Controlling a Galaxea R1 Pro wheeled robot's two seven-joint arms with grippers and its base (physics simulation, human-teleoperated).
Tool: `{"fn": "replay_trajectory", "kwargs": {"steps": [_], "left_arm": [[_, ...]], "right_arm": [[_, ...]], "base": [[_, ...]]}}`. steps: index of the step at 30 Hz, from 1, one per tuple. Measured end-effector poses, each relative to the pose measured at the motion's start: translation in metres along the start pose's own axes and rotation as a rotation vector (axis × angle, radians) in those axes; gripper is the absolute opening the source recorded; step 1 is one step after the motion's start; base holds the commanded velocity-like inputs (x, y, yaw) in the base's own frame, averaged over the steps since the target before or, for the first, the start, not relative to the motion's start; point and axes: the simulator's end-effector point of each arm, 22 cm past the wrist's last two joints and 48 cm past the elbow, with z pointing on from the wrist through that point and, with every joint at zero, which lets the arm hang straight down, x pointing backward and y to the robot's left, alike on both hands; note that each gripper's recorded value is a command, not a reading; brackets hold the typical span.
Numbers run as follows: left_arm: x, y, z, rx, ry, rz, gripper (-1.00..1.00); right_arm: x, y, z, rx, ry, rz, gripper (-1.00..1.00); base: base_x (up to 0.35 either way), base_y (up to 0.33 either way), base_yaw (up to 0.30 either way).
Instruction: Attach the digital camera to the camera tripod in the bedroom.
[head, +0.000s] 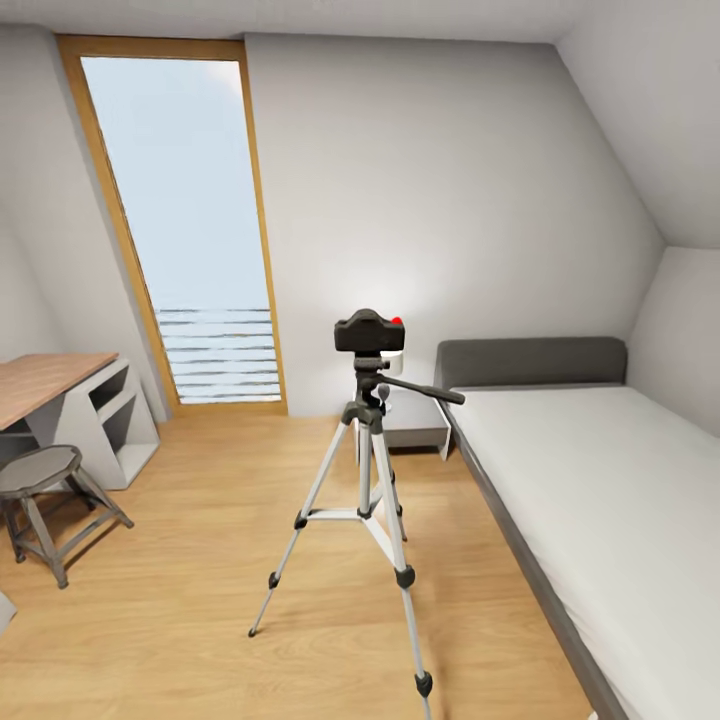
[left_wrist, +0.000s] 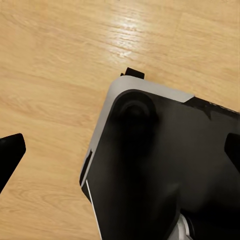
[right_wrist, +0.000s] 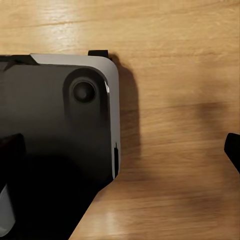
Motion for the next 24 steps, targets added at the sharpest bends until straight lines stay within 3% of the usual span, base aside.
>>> {"fn": "replay_trajectory", "kwargs": {"steps": [24], "left_arm": [[-0.014,-0.005,-0.003,0.013,-0.037,-0.003,1.0]], "right_arm": [[-0.015,0.0,-0.002,-0.001,-0.039,0.0,1.0]], "base": [[0.0,0.0,0.0]]}}
